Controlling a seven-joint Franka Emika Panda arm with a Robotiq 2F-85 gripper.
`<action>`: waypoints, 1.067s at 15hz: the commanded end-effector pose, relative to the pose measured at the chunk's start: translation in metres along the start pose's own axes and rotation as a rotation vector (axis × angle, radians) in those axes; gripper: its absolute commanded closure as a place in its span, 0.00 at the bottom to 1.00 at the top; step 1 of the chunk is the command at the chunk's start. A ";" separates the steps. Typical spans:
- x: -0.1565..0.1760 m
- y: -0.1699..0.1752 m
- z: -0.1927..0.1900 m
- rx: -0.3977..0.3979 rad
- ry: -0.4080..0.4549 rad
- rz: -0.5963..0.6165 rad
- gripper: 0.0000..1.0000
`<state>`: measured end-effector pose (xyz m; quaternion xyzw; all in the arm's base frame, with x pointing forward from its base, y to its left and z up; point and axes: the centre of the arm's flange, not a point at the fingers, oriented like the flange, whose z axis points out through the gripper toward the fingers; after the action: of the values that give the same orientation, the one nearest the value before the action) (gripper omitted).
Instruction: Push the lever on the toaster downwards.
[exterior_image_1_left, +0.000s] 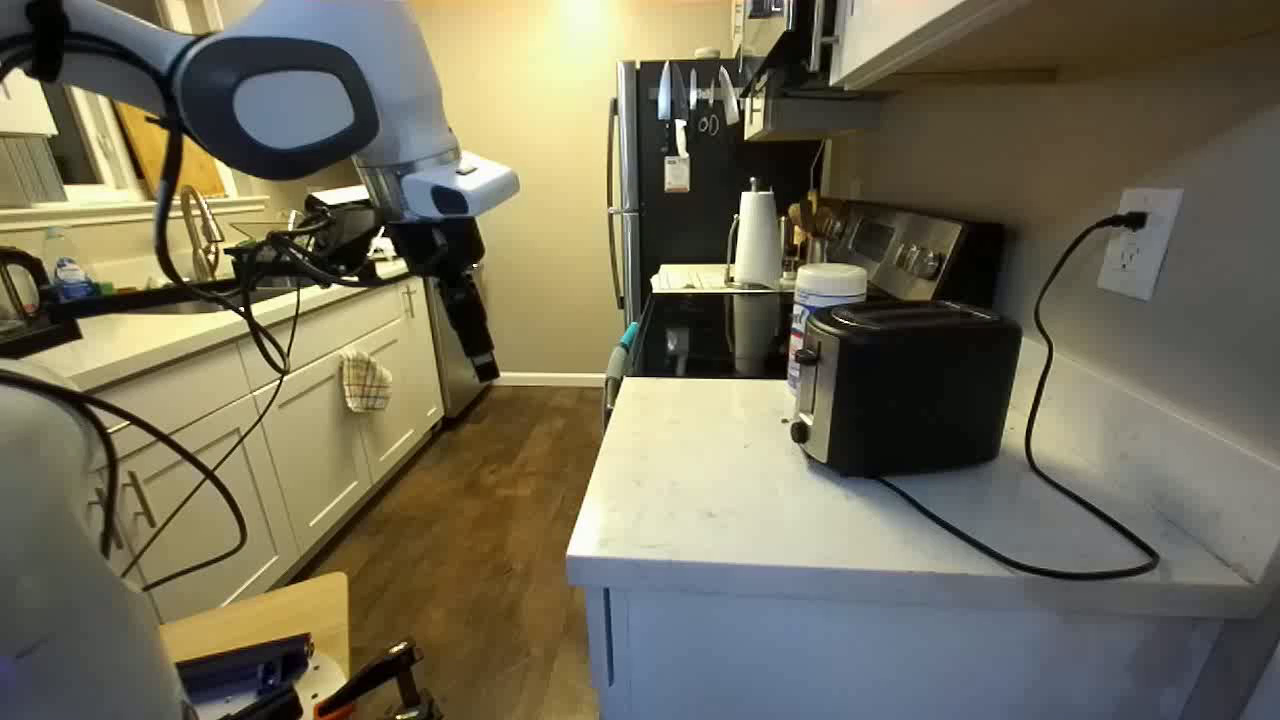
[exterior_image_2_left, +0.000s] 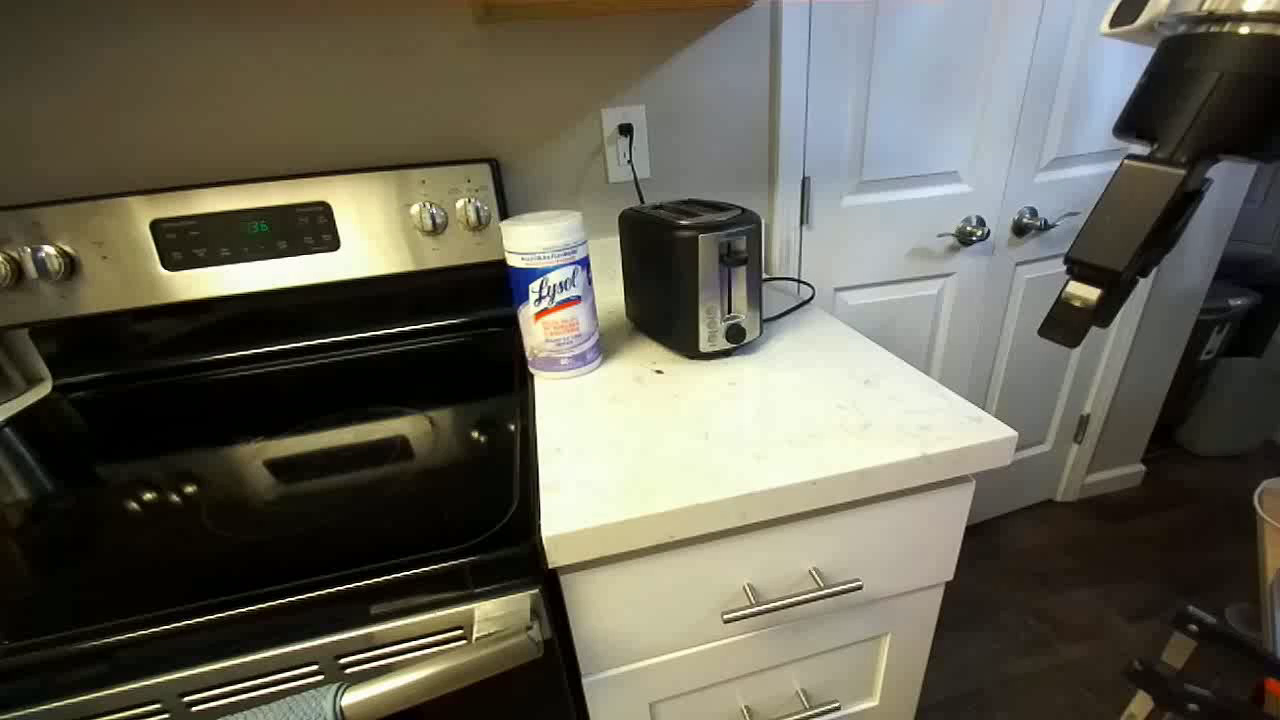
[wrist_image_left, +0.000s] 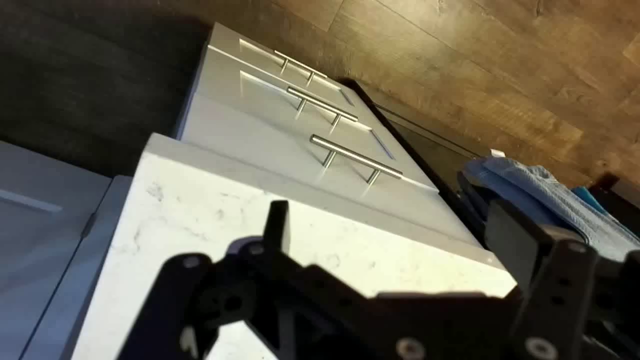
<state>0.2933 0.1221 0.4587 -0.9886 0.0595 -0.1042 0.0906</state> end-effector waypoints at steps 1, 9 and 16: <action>-0.003 0.003 0.007 -0.009 -0.020 0.003 0.00; -0.009 0.010 0.022 -0.024 -0.053 0.011 0.00; -0.009 0.010 0.022 -0.024 -0.053 0.011 0.00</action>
<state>0.2888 0.1173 0.4340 -0.9917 0.0640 -0.0767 0.0808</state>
